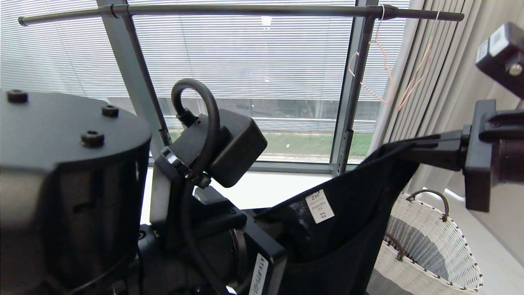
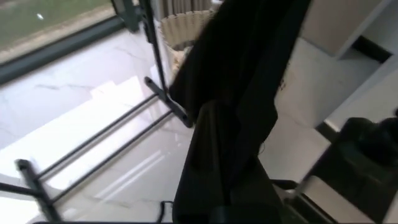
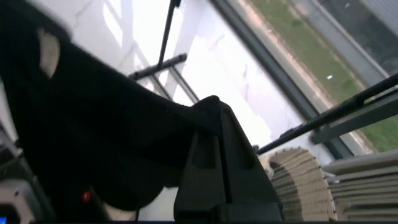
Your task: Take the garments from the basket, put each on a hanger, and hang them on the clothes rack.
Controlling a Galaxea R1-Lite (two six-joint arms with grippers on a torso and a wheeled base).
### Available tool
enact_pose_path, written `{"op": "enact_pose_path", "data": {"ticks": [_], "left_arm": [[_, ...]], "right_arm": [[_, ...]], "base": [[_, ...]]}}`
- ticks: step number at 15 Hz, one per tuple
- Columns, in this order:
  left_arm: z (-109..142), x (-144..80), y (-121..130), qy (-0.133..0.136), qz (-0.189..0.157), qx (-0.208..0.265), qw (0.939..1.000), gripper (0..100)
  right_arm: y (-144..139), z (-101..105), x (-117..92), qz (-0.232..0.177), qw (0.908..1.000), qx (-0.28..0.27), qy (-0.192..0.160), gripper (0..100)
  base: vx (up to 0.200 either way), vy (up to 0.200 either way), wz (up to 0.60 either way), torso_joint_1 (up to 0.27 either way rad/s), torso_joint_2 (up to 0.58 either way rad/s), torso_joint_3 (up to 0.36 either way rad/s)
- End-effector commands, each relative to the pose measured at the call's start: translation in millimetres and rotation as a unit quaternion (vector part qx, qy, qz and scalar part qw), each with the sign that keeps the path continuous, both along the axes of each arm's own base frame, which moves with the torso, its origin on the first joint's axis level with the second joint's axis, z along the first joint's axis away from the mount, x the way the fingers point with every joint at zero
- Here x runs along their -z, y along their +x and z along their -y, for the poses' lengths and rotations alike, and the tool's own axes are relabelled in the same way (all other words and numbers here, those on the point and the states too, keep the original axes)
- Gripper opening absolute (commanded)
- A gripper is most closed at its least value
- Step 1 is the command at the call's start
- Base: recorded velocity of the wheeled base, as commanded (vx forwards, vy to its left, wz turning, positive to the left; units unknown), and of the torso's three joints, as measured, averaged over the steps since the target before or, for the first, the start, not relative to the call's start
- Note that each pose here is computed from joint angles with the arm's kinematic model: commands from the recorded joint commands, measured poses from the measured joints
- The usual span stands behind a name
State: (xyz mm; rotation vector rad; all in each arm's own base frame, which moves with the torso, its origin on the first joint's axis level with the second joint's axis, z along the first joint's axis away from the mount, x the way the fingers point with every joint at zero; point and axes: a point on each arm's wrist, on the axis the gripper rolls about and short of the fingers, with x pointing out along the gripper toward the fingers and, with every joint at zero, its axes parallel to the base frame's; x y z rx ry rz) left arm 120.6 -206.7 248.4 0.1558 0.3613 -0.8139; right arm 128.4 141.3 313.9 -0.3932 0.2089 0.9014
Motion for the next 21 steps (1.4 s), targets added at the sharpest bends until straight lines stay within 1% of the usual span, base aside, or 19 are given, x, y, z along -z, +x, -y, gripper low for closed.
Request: {"op": "enact_pose_path", "data": {"ticks": [1,2,3,5,8,9,10,11,14,15,16,17,18,19,20,21], "left_arm": [[-13,-2,27,0.037,0.064,-0.028,0.9968,0],[-13,-2,32,0.035,0.080,-0.029,0.9958,0],[-10,-4,37,0.018,0.096,-0.014,0.9951,0],[-10,-4,36,0.016,0.099,0.006,0.9950,0],[-10,-3,35,0.018,0.098,0.009,0.9950,0],[-10,-3,36,0.019,0.098,0.007,0.9950,0],[-10,-3,36,0.019,0.098,0.004,0.9950,0],[-12,1,36,0.026,0.094,0.000,0.9953,0],[-17,13,39,0.046,0.083,-0.019,0.9954,0],[-26,21,43,0.066,0.075,-0.048,0.9938,0],[-37,25,46,0.083,0.070,-0.082,0.9908,0],[-56,27,46,0.095,0.062,-0.114,0.9870,0],[-77,27,46,0.104,0.051,-0.146,0.9824,0],[-89,26,45,0.110,0.045,-0.167,0.9787,0],[-123,30,40,0.122,0.019,-0.234,0.9644,0],[-142,33,38,0.117,0.008,-0.280,0.9530,0]], "right_arm": [[-19,14,-3,-0.009,0.9997,-0.018,-0.010,0],[-24,13,-1,-0.016,0.9993,-0.029,-0.016,0],[-28,10,1,-0.023,0.9984,-0.044,-0.025,0],[-28,6,3,-0.026,0.9980,-0.051,-0.029,0],[-30,9,3,-0.030,0.9979,-0.048,-0.032,0],[-33,13,5,-0.039,0.9971,-0.048,-0.043,100],[-36,17,6,-0.040,0.9970,-0.048,-0.044,100],[-41,23,10,-0.042,0.9969,-0.048,-0.046,100],[-51,39,16,-0.042,0.9976,-0.039,-0.038,100],[-50,49,19,-0.043,0.9984,0.006,-0.036,100],[-46,59,24,-0.040,0.9947,0.077,-0.055,100],[-42,73,30,-0.046,0.9812,0.167,-0.085,100],[-40,86,36,-0.063,0.9669,0.227,-0.099,100],[-39,93,39,-0.071,0.9590,0.254,-0.103,100],[-39,105,49,-0.085,0.9411,0.309,-0.109,100],[-41,110,53,-0.087,0.9350,0.327,-0.107,100]], "base": [[0.000,0.000,0.00,0.000,0.00,0.000],[0.000,0.000,0.00,0.000,0.00,0.000],[0.000,0.000,0.00,0.000,0.00,0.000],[0.000,0.000,0.00,0.000,0.00,0.000],[0.000,0.000,0.00,0.000,0.00,0.000],[0.000,0.000,0.00,0.000,0.00,0.000],[0.000,0.000,0.00,0.000,0.00,0.000],[0.000,0.000,0.00,0.000,0.00,0.000],[0.000,0.000,0.00,0.000,0.00,0.000],[0.000,0.000,0.00,0.000,0.00,0.000],[0.000,0.000,0.00,0.000,0.00,0.000],[0.000,0.000,0.00,0.000,0.00,0.000],[0.000,0.000,0.00,0.000,0.00,0.000],[0.000,0.000,0.00,0.000,0.00,0.000],[0.000,0.000,0.00,0.000,0.00,0.000],[0.000,0.000,0.00,0.000,0.00,0.000]]}}
